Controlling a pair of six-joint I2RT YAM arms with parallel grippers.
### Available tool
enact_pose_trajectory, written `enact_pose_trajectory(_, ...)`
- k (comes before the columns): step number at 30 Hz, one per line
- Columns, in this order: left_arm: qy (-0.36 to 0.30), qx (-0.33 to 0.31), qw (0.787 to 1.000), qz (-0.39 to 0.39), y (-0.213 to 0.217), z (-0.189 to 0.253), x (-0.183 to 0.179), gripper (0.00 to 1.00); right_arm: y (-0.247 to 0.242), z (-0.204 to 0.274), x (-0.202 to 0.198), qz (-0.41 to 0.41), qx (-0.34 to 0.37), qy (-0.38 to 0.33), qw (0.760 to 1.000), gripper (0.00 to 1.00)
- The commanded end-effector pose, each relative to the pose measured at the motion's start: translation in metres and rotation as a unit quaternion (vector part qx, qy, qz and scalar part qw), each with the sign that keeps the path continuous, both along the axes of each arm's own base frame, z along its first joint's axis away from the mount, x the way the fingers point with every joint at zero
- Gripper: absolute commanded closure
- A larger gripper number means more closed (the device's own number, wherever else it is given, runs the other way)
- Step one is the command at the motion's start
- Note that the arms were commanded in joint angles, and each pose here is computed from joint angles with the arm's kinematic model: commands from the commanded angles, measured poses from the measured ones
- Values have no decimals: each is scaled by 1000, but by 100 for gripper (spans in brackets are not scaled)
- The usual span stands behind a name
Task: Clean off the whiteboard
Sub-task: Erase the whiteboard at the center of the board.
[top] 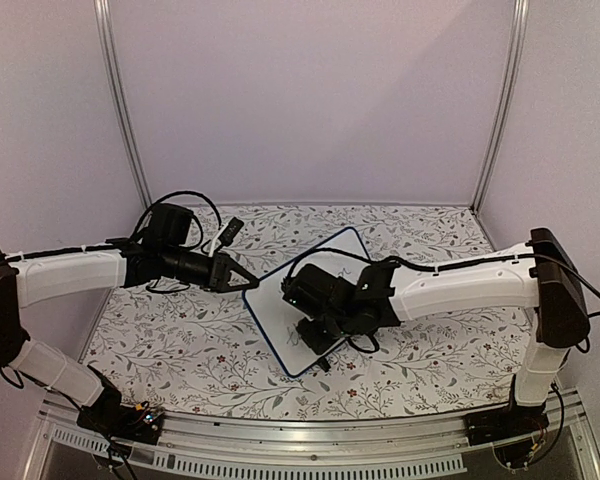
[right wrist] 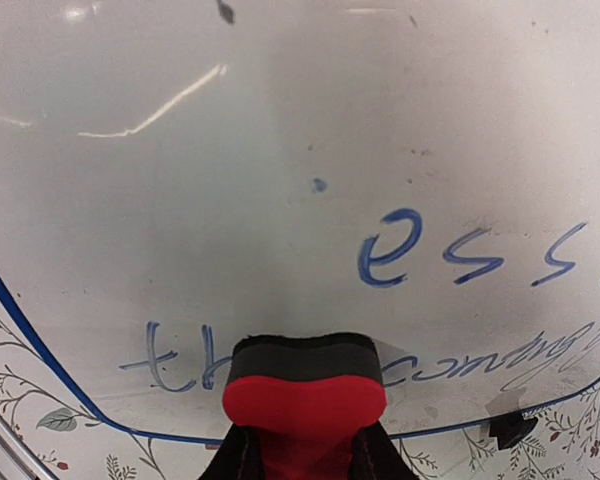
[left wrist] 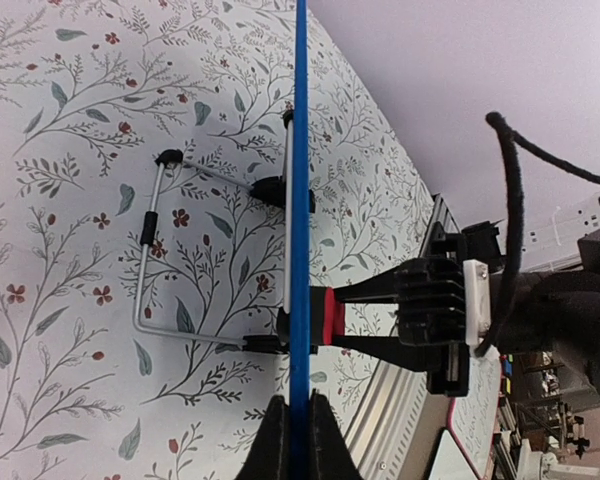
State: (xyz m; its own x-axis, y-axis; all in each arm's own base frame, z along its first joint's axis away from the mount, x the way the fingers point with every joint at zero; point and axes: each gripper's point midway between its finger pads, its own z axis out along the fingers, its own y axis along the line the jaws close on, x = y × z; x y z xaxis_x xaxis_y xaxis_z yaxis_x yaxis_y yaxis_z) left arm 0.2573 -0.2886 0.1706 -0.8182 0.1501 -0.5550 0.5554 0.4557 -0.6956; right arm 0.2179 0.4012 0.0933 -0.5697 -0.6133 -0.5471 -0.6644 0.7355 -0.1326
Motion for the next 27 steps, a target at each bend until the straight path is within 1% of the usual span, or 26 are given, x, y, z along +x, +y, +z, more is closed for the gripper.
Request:
enact_pose_trajectory(1,9,-6,1000,-4,-3,-1,-3,100,-3,5,12,-22,8,-5,1000,80)
enact_pose_trajectory(5,5,-4,1000,-1,-2,-1,-3,100,16,24,21,-11,19,-25,999,80)
enact_pose_trajectory(8,6,-5,1000,-3,-2,-1,-3,100,24,38,34,-9,23,-46,999,80)
enact_pose_trajectory(13,2,-4,1000,-1,-1,1,-3,100,32,53,46,-6,30,-58,998,80)
enact_pose_trajectory(15,4,-4,1000,-2,-1,0,-3,100,31,51,48,-6,27,-58,998,79)
enact_pose_trajectory(18,3,-5,1000,-3,-2,1,-4,100,23,34,47,-9,14,-43,999,80)
enact_pose_trajectory(24,2,-7,1000,-4,-2,3,-4,100,-1,2,28,-22,8,-4,1000,80)
enact_pose_trajectory(27,2,-8,1000,-5,-2,3,-4,100,-11,-3,21,-32,12,9,999,80)
